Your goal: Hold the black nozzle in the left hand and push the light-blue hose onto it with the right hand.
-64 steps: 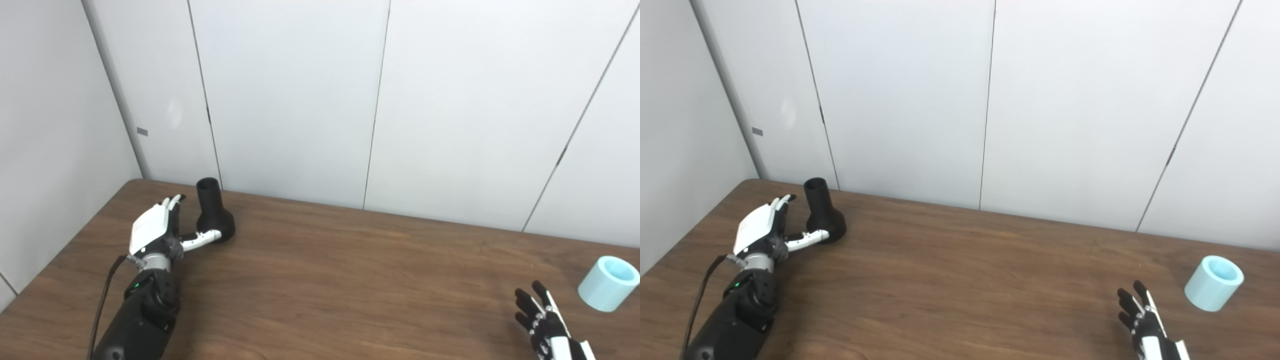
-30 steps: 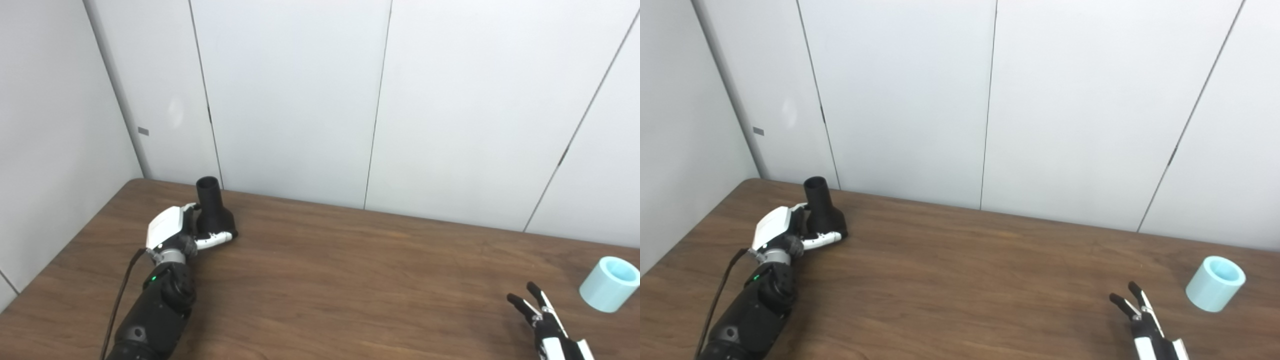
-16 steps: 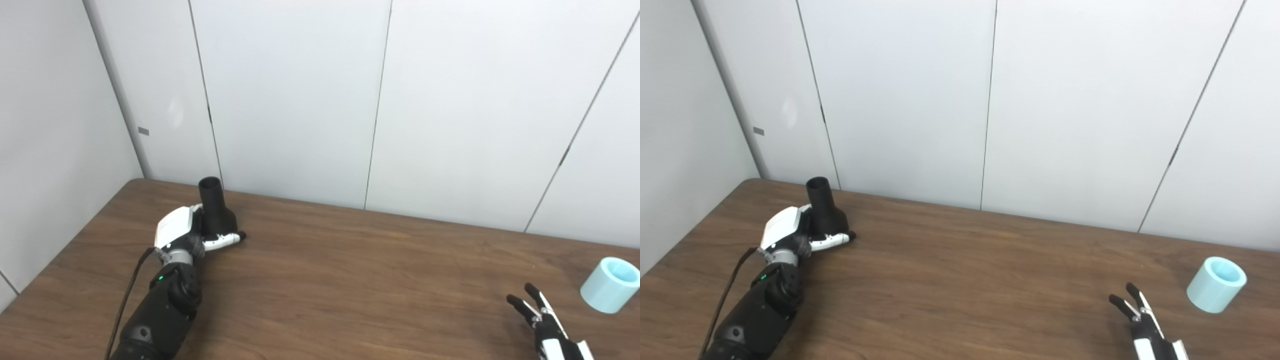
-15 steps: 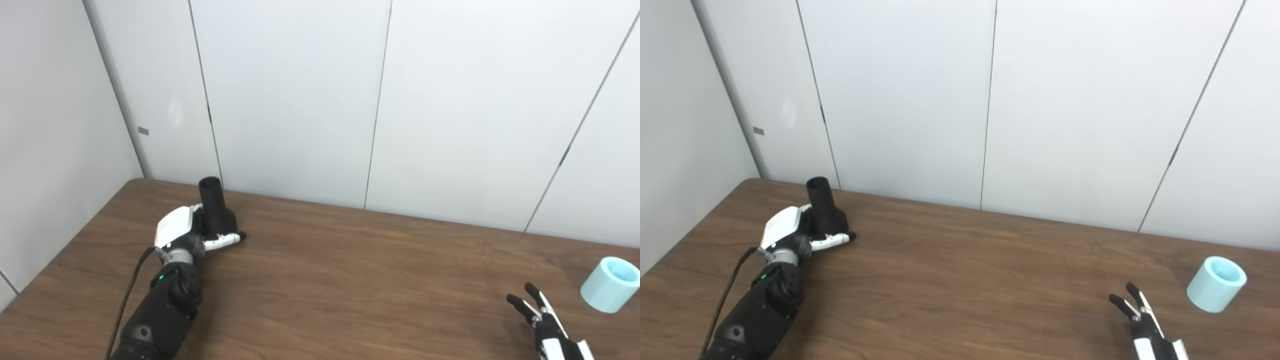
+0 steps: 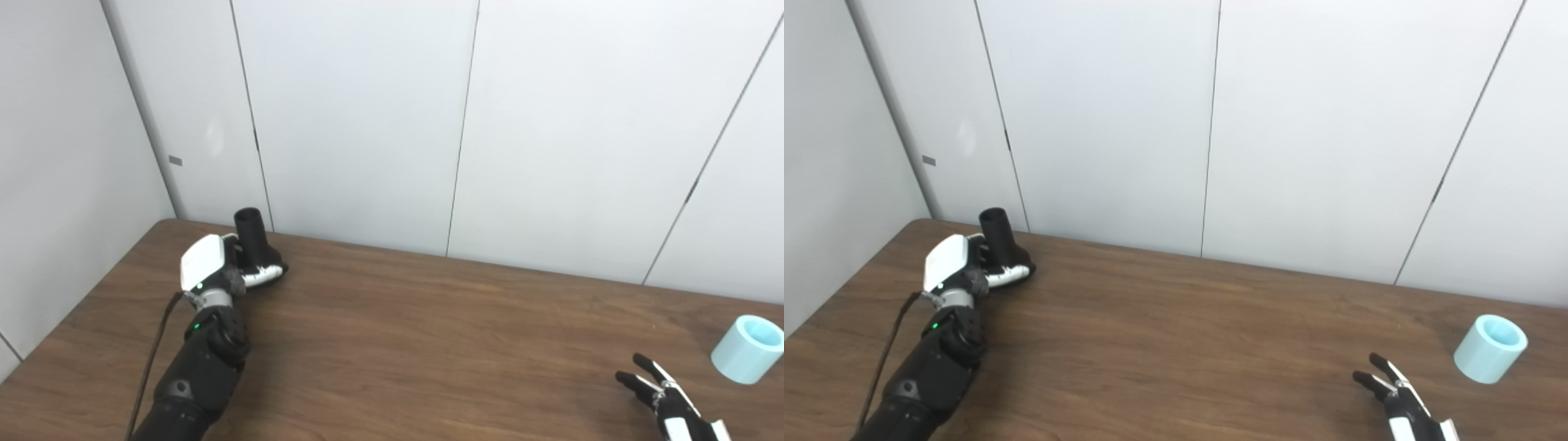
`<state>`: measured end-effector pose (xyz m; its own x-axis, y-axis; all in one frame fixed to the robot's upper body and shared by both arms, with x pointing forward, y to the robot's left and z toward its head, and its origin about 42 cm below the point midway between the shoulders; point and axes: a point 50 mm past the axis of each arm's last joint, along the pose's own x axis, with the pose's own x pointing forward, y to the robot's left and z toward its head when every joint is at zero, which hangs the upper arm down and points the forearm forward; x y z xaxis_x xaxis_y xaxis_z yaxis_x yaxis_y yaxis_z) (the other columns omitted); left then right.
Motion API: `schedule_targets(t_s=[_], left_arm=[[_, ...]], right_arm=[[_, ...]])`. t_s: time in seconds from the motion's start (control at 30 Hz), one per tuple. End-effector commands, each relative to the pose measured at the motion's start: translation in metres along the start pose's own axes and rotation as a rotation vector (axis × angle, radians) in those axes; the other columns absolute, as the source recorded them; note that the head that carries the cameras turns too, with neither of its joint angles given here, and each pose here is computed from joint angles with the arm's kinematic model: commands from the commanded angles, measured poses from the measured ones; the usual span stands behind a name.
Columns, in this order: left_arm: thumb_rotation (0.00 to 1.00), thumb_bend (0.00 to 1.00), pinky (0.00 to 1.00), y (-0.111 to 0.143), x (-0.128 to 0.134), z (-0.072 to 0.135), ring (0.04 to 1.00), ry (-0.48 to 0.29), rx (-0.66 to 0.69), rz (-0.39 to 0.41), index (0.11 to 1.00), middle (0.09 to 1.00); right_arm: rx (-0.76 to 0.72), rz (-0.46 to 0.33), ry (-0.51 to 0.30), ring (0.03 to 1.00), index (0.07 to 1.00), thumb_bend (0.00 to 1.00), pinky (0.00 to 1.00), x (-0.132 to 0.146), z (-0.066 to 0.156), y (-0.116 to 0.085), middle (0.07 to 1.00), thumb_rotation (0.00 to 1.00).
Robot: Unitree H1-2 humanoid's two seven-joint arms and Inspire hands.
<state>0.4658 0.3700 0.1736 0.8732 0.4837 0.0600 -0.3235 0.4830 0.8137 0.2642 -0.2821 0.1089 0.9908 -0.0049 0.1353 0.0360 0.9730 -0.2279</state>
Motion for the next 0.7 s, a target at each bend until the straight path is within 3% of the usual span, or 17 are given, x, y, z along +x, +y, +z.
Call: schedule_targets(t_s=[0.0,0.1,0.53,0.67], left_arm=[[0.0,0.52,0.46,-0.007,-0.004,0.009,0.514,-0.029,-0.027,-0.036,0.49,0.498],[0.0,0.51,0.45,-0.007,-0.007,0.009,0.447,-0.031,-0.022,-0.037,0.489,0.501],[0.0,0.5,0.44,-0.011,-0.012,0.005,0.425,-0.044,0.006,-0.039,0.499,0.487],[0.0,0.5,0.4,-0.009,-0.024,0.005,0.402,-0.088,0.01,-0.038,0.523,0.479]], right_arm=[[0.005,-0.017,0.164,0.797,0.822,0.53,0.84,-0.044,-0.038,0.0,0.745,1.0],[0.002,-0.021,0.156,0.784,0.809,0.5,0.84,-0.046,-0.037,0.0,0.727,1.0],[-0.016,-0.028,0.151,0.765,0.783,0.47,0.84,-0.048,-0.033,-0.001,0.715,1.0],[-0.018,-0.031,0.151,0.76,0.781,0.46,0.86,-0.048,-0.032,0.0,0.71,1.0]])
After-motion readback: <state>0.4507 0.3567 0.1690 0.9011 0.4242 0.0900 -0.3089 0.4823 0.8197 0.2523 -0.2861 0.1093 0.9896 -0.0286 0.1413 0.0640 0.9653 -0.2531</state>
